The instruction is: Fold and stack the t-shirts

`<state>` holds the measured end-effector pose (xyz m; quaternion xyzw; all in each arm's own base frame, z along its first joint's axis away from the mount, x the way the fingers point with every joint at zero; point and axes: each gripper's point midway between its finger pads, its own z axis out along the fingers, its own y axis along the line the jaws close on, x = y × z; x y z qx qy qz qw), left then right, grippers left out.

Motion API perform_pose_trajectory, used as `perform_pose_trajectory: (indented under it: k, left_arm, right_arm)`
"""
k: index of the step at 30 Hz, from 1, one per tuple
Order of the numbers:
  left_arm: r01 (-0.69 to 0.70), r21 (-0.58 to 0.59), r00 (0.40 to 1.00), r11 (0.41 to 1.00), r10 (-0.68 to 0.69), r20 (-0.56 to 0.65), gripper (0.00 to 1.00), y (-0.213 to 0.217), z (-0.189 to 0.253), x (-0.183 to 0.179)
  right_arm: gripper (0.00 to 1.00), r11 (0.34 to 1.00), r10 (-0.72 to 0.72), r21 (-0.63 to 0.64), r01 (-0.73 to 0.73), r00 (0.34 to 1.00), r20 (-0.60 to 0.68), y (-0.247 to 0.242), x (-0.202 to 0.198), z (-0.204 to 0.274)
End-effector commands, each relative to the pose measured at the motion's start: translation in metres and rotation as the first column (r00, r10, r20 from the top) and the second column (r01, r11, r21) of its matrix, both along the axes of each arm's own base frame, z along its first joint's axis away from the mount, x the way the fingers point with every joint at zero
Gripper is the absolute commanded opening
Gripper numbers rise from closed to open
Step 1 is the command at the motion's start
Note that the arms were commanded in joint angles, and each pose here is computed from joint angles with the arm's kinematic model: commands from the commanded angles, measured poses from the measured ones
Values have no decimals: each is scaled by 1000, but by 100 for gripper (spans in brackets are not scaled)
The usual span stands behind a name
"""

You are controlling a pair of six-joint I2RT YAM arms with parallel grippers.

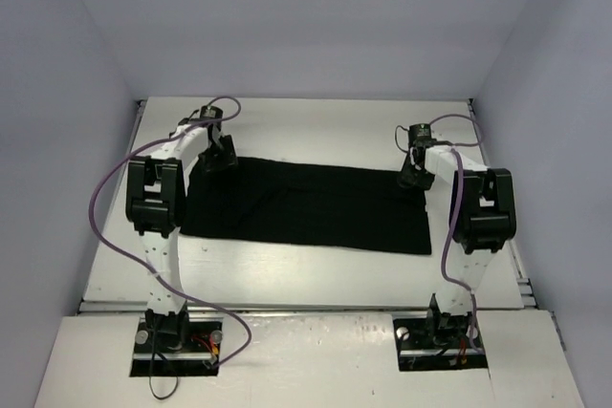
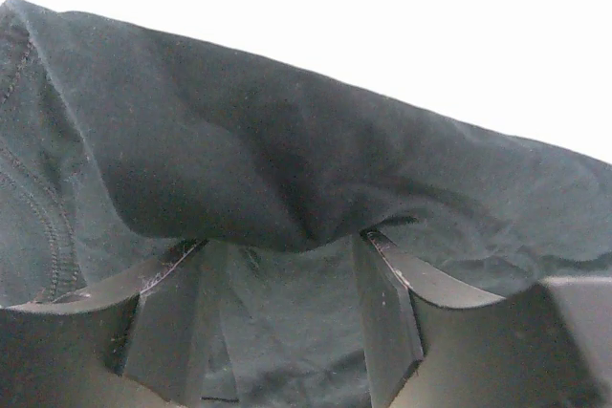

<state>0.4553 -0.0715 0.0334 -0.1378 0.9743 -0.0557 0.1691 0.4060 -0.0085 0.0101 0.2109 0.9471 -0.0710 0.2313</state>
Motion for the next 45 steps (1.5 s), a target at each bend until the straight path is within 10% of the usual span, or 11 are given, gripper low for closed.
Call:
perform_pose_trajectory:
  k: [1, 16, 24, 31, 35, 45]
  left_arm:
    - [-14, 40, 996, 999, 11, 93, 49, 15, 3, 43]
    - [-57, -45, 981, 997, 65, 181, 50, 41, 29, 81]
    - [144, 96, 915, 985, -169, 367, 58, -5, 141, 43]
    - [419, 449, 818, 789, -542, 191, 54, -83, 111, -41]
    - [460, 501, 781, 733, -603, 164, 20, -108, 96, -62]
    - [518, 576, 752, 632, -658, 46, 18, -113, 63, -51]
  right_arm:
    - [40, 1000, 20, -11, -20, 1000, 3, -7, 25, -14]
    - [42, 994, 32, -104, -30, 999, 14, -32, 16, 6]
    - [43, 992, 118, -76, -101, 960, 255, 1, 49, 103]
    - [44, 990, 142, -27, -141, 936, 321, 14, 33, 132]
    - [44, 989, 143, 0, -151, 937, 320, 19, 17, 130]
    - [44, 987, 143, 33, -159, 947, 289, 23, -8, 114]
